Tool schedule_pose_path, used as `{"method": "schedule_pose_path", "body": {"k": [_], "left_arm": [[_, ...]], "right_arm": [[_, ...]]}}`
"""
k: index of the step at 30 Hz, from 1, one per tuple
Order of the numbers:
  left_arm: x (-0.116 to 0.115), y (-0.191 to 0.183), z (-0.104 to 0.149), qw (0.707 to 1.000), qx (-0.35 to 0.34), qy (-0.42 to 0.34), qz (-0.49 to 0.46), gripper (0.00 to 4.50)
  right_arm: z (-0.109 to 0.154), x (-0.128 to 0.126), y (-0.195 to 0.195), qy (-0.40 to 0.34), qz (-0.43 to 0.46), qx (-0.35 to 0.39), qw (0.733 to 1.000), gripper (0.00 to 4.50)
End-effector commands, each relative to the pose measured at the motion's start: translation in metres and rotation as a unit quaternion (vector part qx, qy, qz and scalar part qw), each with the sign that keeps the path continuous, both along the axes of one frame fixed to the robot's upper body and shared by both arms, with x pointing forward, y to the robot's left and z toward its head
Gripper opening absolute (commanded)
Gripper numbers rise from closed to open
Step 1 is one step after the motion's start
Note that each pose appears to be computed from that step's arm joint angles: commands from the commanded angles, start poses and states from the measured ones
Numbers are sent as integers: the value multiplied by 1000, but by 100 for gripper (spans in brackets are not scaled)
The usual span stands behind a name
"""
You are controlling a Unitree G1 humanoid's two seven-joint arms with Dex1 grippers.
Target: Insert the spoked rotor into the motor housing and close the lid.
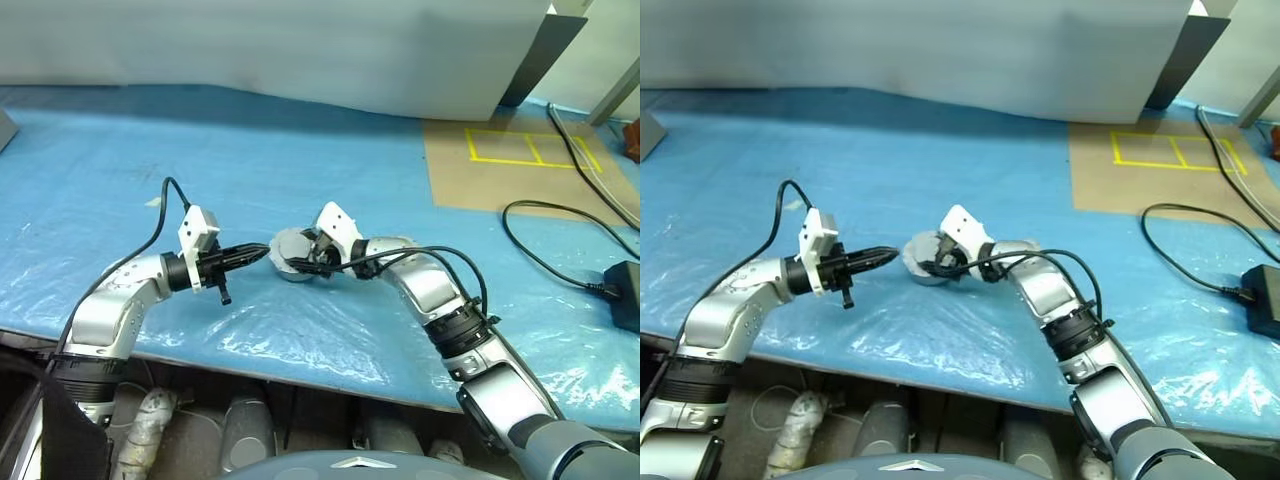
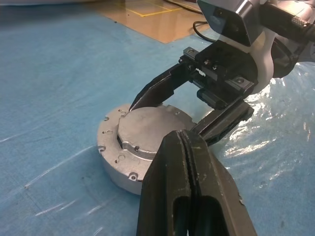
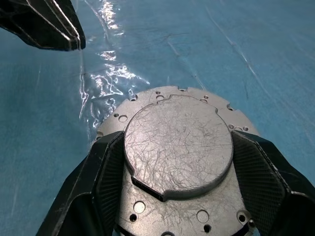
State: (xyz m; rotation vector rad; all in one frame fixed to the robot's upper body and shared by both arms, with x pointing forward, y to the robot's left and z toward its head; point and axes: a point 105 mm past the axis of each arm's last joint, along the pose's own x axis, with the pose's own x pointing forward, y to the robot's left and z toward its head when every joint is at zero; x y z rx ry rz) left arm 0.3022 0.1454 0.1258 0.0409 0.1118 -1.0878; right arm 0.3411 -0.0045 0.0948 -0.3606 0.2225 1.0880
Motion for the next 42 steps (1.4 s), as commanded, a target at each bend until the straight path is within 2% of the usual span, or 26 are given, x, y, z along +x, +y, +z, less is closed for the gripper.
{"method": "schedule_pose_path", "body": {"k": [1,6,13,20,26,33,42], "left_arm": [[0,-3,6,1000,0,-18,-4,0],[0,-2,6,1000,0,-17,-4,0],[0,-5,5,1000,-1,-17,-9,0],[1,-8,5,1000,0,-17,-13,0],[1,-8,5,1000,2,-16,-15,0],[1,-11,4,1000,3,-15,-18,0],[1,-12,5,1000,2,-15,-18,0]], "right_arm": [[-25,-2,-6,18,-12,-37,999,296],[-32,0,-22,26,-22,-43,998,296],[-7,-1,-27,52,-9,25,998,296],[-9,-11,-19,67,9,34,997,296],[11,-12,-15,89,8,94,992,296],[-8,-16,-19,75,12,40,996,296],[-20,-14,-25,77,-1,25,997,296]]}}
